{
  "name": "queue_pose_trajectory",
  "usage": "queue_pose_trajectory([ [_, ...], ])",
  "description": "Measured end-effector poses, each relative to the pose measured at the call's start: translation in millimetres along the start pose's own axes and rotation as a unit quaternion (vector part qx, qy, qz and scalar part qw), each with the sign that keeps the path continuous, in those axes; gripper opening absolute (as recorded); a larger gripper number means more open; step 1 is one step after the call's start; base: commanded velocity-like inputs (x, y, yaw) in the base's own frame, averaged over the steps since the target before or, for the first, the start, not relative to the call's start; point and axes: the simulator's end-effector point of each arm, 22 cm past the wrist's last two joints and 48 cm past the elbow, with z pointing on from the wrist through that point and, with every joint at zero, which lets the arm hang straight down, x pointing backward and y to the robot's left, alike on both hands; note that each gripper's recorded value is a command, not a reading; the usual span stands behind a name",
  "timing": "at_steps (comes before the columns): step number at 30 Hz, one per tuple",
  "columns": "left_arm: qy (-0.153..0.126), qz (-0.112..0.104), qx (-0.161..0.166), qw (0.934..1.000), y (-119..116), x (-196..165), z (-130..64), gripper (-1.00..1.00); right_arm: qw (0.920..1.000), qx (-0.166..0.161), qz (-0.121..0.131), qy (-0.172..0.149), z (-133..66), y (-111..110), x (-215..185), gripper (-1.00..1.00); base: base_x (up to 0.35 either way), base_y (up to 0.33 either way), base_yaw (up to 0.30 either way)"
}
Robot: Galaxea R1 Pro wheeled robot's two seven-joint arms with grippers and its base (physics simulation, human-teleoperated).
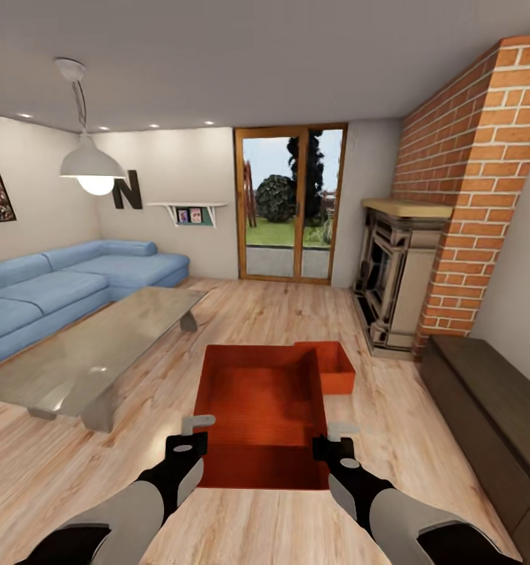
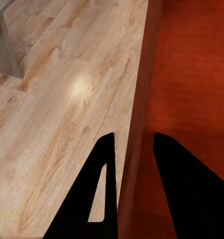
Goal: Move the two storage containers from the living room to the garage. In the garage, place one container on the floor and stack the other container on top of it (either order is fine).
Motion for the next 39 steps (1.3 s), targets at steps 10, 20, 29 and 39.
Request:
queue_pose_trajectory([
  [10,0.0,0.001,0.0,1.0,-0.3,-0.2,-0.1,-1.0,1.0,0.0,0.001,0.0,-0.1,-0.3,0.3,-1.0,0.0,0.0,0.3],
  [20,0.001,0.001,0.0,1.0,0.2,0.8,0.1,-1.0,1.0,0.0,0.001,0.001,-0.3,0.2,1.4,-1.0,0.0,0.0,0.3],
  [29,0.002,-0.001,0.0,1.0,0.6,0.9,0.2,-1.0,1.0,0.0,-0.003,0.002,0.4,0.6,-1.2,-1.0,0.0,0.0,0.3],
  [39,0.003,-0.002,0.0,1.0,1.7,1.5,0.6,-1.0,1.0,0.0,-0.004,0.003,0.2,1.7,-1.0,-1.0,0.0,0.0,0.3],
])
